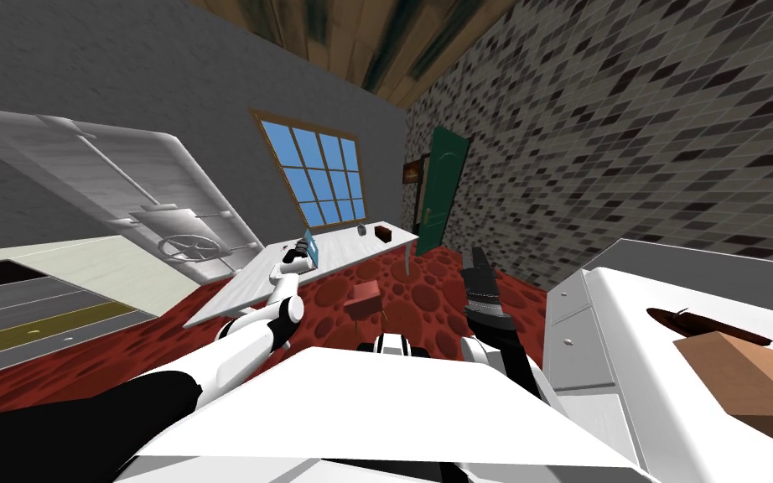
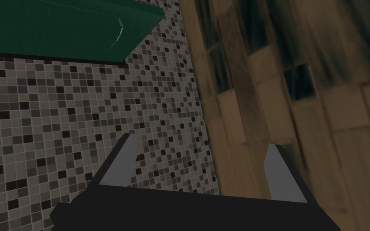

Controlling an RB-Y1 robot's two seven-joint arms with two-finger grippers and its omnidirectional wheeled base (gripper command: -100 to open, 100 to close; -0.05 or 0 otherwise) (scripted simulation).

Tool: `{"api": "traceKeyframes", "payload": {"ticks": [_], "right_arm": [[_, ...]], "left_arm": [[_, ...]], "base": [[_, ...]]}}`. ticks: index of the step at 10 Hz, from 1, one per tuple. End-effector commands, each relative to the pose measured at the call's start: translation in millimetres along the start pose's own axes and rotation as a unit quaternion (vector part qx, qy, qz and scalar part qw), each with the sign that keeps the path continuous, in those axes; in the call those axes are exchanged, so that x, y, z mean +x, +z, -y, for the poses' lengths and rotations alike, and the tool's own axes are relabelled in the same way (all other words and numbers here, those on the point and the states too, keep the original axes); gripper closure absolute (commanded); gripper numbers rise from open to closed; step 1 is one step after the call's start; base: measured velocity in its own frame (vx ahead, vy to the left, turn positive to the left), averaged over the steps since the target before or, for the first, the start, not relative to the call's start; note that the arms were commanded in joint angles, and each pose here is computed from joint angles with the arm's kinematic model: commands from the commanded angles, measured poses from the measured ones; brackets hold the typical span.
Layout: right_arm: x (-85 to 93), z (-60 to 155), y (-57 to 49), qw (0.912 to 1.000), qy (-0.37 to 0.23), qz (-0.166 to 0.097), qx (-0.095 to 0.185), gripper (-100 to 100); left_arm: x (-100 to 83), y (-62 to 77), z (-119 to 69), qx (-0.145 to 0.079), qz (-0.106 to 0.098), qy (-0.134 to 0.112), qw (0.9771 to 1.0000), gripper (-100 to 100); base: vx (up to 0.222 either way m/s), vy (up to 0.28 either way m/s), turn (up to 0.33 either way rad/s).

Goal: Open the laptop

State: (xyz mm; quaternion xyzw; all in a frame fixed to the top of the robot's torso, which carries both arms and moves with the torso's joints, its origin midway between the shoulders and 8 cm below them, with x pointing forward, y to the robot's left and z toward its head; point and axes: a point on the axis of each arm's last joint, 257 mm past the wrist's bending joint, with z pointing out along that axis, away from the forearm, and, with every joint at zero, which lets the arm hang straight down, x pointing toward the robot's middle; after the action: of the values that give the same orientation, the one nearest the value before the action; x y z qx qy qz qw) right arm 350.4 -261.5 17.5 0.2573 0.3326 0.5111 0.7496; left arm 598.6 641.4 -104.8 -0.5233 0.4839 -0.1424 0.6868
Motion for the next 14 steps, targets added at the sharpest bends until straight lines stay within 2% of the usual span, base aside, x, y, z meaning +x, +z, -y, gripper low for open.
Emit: {"api": "traceKeyframes", "payload": {"ticks": [1, 2, 4, 5, 7, 8, 9, 10, 11, 12, 13, 14], "right_arm": [[0.0, 0, 0.0, 1.0000, 0.000, 0.000, 0.000, 0], [0.0, 0, 0.0, 1.0000, 0.000, 0.000, 0.000, 0], [0.0, 0, 0.0, 1.0000, 0.000, 0.000, 0.000, 0], [0.0, 0, 0.0, 1.0000, 0.000, 0.000, 0.000, 0], [0.0, 0, 0.0, 1.0000, 0.000, 0.000, 0.000, 0], [0.0, 0, 0.0, 1.0000, 0.000, 0.000, 0.000, 0], [0.0, 0, 0.0, 1.0000, 0.000, 0.000, 0.000, 0], [0.0, 0, 0.0, 1.0000, 0.000, 0.000, 0.000, 0], [-0.1, 0, -0.1, 1.0000, 0.000, 0.000, 0.000, 0], [0.0, 0, -0.1, 1.0000, 0.000, 0.000, 0.000, 0], [0.0, 0, 0.0, 1.0000, 0.000, 0.000, 0.000, 0], [-0.1, 0, -0.1, 1.0000, 0.000, 0.000, 0.000, 0]], "left_arm": [[0.2, 0.0, 0.1, 0.000, 0.000, 0.000, 1.0000, 100], [6.2, -0.7, 1.5, 0.002, -0.002, -0.039, 0.9992, 100], [12.2, -1.4, 3.7, 0.004, -0.004, -0.077, 0.9970, 100], [18.0, -2.2, 5.8, 0.006, -0.005, -0.116, 0.9932, 100], [23.8, -3.1, 7.9, 0.008, -0.007, -0.154, 0.9880, 100], [29.5, -4.0, 9.9, 0.009, -0.008, -0.192, 0.9813, 100], [26.4, -3.0, 15.4, 0.014, -0.007, -0.169, 0.9854, 100], [6.4, -6.0, 21.4, 0.036, 0.000, -0.184, 0.9823, 100], [7.4, -8.5, 8.7, 0.028, -0.001, -0.187, 0.9819, 100], [7.5, -8.5, 8.3, 0.028, -0.002, -0.191, 0.9813, 100], [-10.2, -12.3, 15.2, 0.049, 0.002, -0.197, 0.9791, 100], [-6.5, -15.4, 1.2, 0.039, -0.002, -0.202, 0.9786, 100]], "base": [[0.000, 0.000, 0.000], [-0.034, 0.065, 0.021], [-0.067, 0.099, 0.001], [-0.100, 0.130, 0.023], [-0.077, 0.115, 0.011], [-0.076, 0.129, 0.041], [-0.037, 0.058, 0.010], [0.063, -0.002, 0.209], [0.107, -0.007, 0.124], [0.064, -0.002, 0.006], [0.110, -0.034, 0.137], [0.113, -0.031, 0.089]]}}
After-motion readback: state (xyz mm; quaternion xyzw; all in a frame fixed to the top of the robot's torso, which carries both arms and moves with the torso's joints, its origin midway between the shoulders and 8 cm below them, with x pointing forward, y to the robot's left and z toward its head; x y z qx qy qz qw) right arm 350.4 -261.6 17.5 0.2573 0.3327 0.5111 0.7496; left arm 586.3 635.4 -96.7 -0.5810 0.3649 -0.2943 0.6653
